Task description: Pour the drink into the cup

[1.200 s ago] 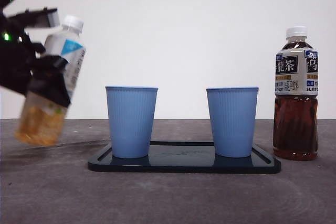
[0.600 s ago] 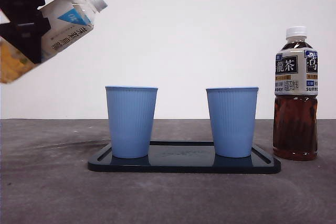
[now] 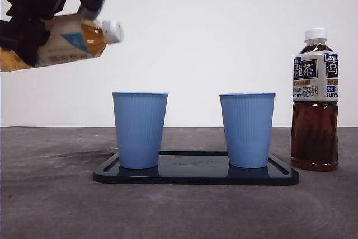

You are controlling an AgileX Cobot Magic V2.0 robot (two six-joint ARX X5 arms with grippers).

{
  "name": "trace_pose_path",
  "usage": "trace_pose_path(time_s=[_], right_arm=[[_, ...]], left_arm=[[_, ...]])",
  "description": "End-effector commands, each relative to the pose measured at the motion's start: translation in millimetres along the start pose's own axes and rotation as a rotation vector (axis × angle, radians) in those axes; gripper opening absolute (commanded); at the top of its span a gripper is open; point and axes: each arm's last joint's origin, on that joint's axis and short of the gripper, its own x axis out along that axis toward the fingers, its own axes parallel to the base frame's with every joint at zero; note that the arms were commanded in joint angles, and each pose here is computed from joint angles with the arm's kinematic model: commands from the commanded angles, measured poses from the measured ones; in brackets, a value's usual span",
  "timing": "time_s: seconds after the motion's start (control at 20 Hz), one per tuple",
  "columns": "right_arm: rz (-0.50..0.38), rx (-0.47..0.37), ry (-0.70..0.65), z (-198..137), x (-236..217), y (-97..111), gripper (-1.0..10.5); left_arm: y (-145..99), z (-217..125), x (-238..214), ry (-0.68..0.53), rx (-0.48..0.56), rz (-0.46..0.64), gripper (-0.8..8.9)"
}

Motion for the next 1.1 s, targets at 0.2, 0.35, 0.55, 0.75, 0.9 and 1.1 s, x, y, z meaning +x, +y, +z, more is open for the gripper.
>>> trace_pose_path(time_s=[0.2, 0.35, 0.55, 0.75, 0.9, 1.1], right_arm=[[0.066, -0.051, 0.005, 4, 0, 5, 4.6], [0.079, -0.068, 0.01, 3, 0, 7, 4.6], [0.084, -0.078, 0.012, 3, 0, 7, 4.6], [0.084, -0.086, 0.014, 3, 0, 7, 4.6], [0.084, -0.089, 0.014, 3, 0, 7, 4.6], [0.084, -0.09, 0.014, 3, 0, 7, 4.6]], left_arm=[[3, 17, 7, 0.097, 0.033, 0.073, 1.49], [4, 23, 8, 0.121, 0.052, 0.105, 1.49], [9, 29, 6, 0.111, 0.051, 0.115, 1.49], [9, 33, 4, 0.101, 0.055, 0.121, 1.49], [9, 35, 2, 0.096, 0.059, 0.122, 1.49], [8, 35, 2, 0.097, 0.062, 0.12, 1.49]])
